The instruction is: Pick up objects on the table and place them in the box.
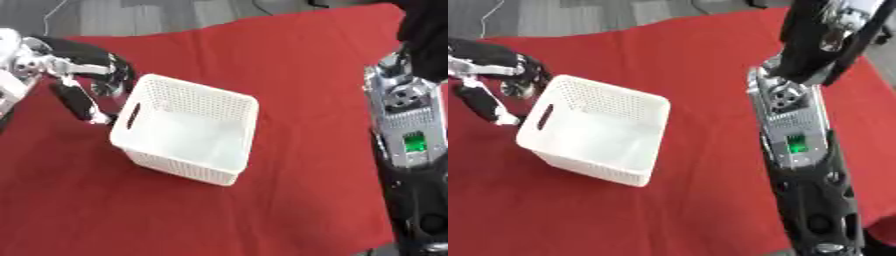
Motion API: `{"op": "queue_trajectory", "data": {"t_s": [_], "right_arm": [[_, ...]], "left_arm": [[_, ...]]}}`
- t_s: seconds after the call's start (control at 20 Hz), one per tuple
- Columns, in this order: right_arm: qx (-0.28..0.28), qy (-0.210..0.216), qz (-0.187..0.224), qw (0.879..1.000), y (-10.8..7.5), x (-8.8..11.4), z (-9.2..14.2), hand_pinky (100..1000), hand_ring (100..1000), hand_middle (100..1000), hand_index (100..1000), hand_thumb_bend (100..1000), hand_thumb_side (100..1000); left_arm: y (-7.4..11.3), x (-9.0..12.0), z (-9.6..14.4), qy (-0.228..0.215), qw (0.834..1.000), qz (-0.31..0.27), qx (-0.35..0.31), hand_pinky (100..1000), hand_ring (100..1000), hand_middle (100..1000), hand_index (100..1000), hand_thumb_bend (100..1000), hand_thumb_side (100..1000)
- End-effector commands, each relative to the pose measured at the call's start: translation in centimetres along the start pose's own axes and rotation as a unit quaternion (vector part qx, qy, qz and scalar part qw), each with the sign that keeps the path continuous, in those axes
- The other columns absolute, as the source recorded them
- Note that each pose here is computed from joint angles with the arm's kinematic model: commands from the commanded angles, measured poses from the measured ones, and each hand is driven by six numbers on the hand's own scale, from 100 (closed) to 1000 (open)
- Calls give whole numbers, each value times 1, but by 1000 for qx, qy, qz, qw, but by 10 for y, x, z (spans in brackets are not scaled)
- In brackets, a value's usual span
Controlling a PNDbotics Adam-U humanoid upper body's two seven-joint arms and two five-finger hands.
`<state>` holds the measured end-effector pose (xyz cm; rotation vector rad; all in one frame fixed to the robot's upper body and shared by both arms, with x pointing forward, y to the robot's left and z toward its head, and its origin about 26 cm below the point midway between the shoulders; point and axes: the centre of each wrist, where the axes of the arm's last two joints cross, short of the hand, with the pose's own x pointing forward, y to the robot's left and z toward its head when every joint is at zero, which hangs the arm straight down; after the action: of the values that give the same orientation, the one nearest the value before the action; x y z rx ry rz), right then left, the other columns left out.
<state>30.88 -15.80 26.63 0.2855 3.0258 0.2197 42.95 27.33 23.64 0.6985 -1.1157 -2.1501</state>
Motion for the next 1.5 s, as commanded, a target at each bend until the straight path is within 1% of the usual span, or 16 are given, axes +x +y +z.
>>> {"op": "queue_trajectory", "data": {"t_s": [0.05, 0.2, 0.3, 0.4, 0.5, 0.55, 0.6, 0.65, 0.7, 0.75, 0.8, 0.85, 0.9, 0.95, 1.1, 1.5], "right_arm": [[-60, -55, -44, 996, 3, 3, -8, 710, 694, 680, 713, 100, 1000], [-62, -56, -45, 996, 4, 3, -8, 710, 694, 680, 713, 100, 1000], [-62, -56, -46, 995, 4, 3, -9, 710, 694, 680, 713, 100, 1000], [-63, -56, -47, 995, 5, 3, -9, 709, 694, 680, 713, 100, 1000], [-64, -56, -47, 995, 5, 3, -9, 709, 694, 680, 713, 100, 1000], [-65, -56, -47, 995, 5, 3, -9, 709, 694, 679, 713, 100, 1000], [-65, -57, -47, 995, 5, 3, -9, 709, 694, 679, 713, 100, 1000], [-65, -57, -47, 995, 5, 3, -9, 709, 694, 679, 713, 100, 1000], [-65, -57, -47, 995, 5, 3, -9, 709, 694, 679, 713, 100, 1000], [-65, -57, -47, 995, 5, 3, -9, 709, 694, 679, 713, 100, 1000], [-65, -57, -46, 995, 4, 3, -9, 709, 694, 679, 713, 100, 1000], [-65, -57, -45, 995, 4, 3, -9, 709, 694, 679, 713, 100, 1000], [-65, -57, -45, 995, 4, 3, -9, 709, 694, 679, 713, 100, 1000], [-65, -57, -44, 995, 4, 3, -9, 708, 694, 679, 713, 100, 1000], [-63, -57, -41, 996, 2, 2, -8, 708, 694, 679, 713, 100, 1000], [-58, -55, -33, 996, -2, 1, -7, 708, 693, 679, 713, 100, 1000]], "left_arm": [[2, -3, 3, -34, 997, -48, -59, 616, 764, 877, 800, 283, 410], [-3, -4, 0, -37, 997, -40, -60, 547, 732, 871, 793, 236, 406], [-7, -5, -1, -40, 997, -33, -58, 505, 701, 866, 760, 194, 389], [-11, -5, -3, -43, 997, -27, -54, 407, 626, 837, 704, 100, 364], [-13, -6, -4, -47, 998, -20, -45, 280, 535, 781, 611, 100, 352], [-14, -6, -4, -49, 998, -15, -35, 175, 463, 704, 519, 100, 438], [-16, -7, -5, -51, 998, -8, -22, 136, 426, 660, 479, 100, 413], [-17, -7, -5, -52, 999, -1, -9, 100, 338, 564, 391, 100, 413], [-18, -7, -5, -54, 999, 3, 5, 100, 287, 516, 350, 100, 423], [-19, -7, -5, -58, 998, 8, 19, 100, 100, 335, 210, 100, 454], [-19, -6, -5, -63, 997, 12, 39, 100, 100, 215, 163, 100, 512], [-18, -6, -5, -67, 996, 14, 56, 100, 100, 165, 149, 100, 506], [-17, -6, -4, -70, 995, 14, 74, 100, 100, 117, 135, 100, 525], [-15, -5, -2, -72, 993, 12, 90, 100, 100, 100, 125, 100, 530], [-6, -5, 4, -67, 989, -7, 128, 100, 100, 100, 111, 100, 511], [19, -4, 23, -42, 983, -52, 174, 100, 100, 100, 100, 100, 498]]}}
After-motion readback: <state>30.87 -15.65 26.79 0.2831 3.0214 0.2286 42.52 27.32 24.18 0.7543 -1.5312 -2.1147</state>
